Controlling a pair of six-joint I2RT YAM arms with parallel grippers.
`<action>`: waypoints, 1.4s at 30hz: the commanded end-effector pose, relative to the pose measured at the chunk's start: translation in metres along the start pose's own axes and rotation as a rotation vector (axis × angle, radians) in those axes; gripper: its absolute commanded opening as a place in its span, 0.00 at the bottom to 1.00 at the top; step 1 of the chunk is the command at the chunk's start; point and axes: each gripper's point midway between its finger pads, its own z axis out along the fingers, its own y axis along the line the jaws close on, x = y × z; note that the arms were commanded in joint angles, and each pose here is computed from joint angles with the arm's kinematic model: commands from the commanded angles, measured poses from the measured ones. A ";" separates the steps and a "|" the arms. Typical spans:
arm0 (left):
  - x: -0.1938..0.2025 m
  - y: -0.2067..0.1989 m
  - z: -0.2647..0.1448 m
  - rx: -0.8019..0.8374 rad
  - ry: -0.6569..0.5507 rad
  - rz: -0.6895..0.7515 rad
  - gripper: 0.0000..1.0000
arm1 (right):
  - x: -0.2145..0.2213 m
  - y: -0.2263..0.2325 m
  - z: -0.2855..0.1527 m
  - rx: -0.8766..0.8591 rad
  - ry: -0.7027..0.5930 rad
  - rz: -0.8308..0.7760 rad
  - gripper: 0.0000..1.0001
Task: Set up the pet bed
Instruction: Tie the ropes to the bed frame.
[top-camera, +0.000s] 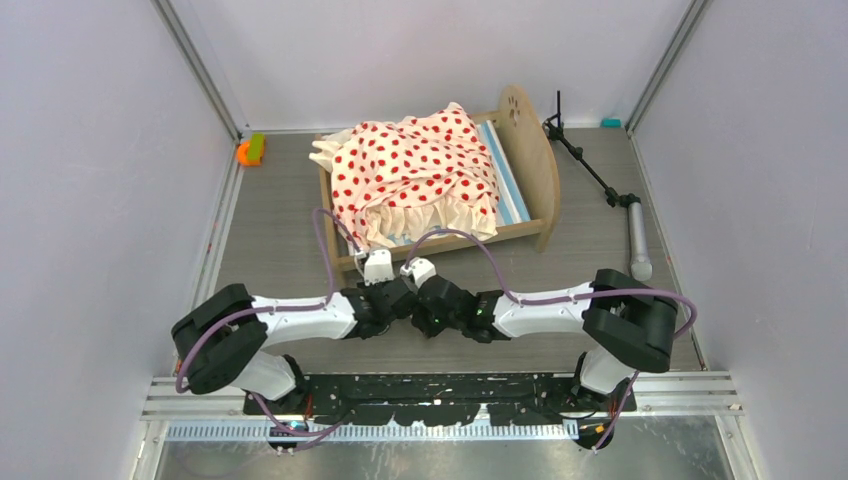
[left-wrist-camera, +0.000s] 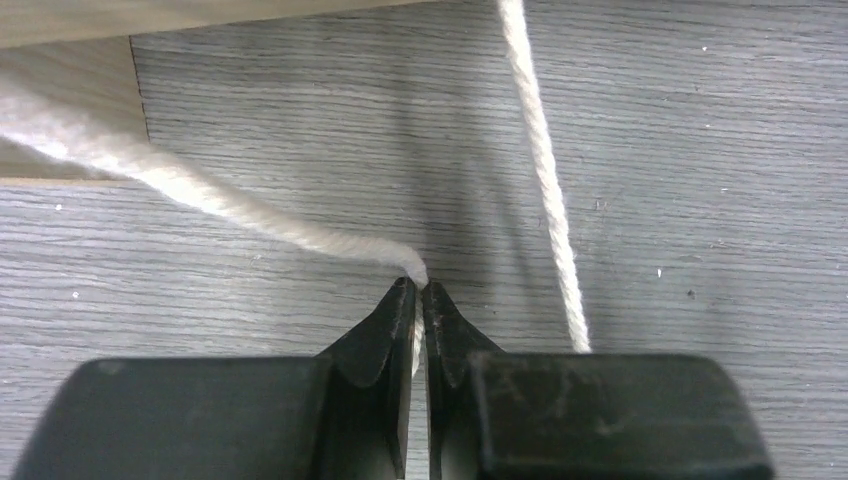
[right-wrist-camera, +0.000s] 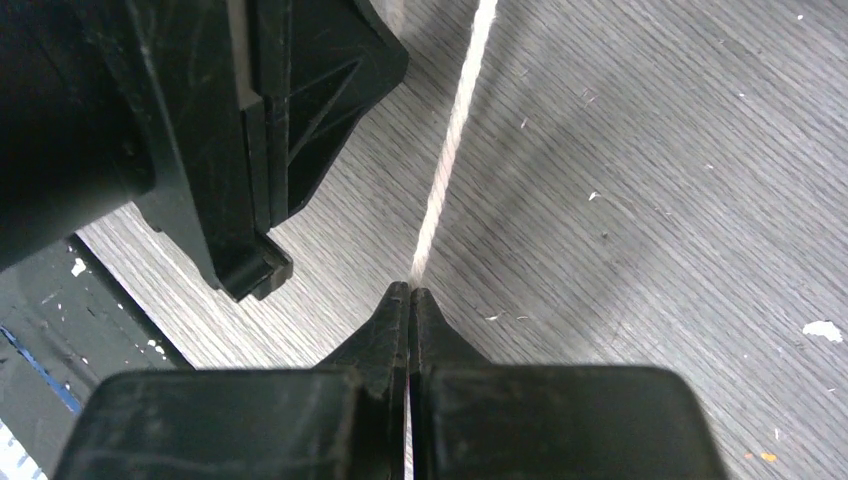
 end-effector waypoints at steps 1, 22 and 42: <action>0.017 0.027 0.002 -0.130 0.042 0.026 0.04 | -0.013 0.013 -0.010 -0.047 -0.054 -0.003 0.00; -0.025 0.091 -0.105 0.059 -0.073 -0.152 0.00 | -0.030 0.057 0.008 -0.176 -0.058 0.094 0.00; -0.080 0.106 -0.169 0.217 -0.177 -0.276 0.00 | -0.019 0.073 0.035 -0.072 -0.078 0.062 0.00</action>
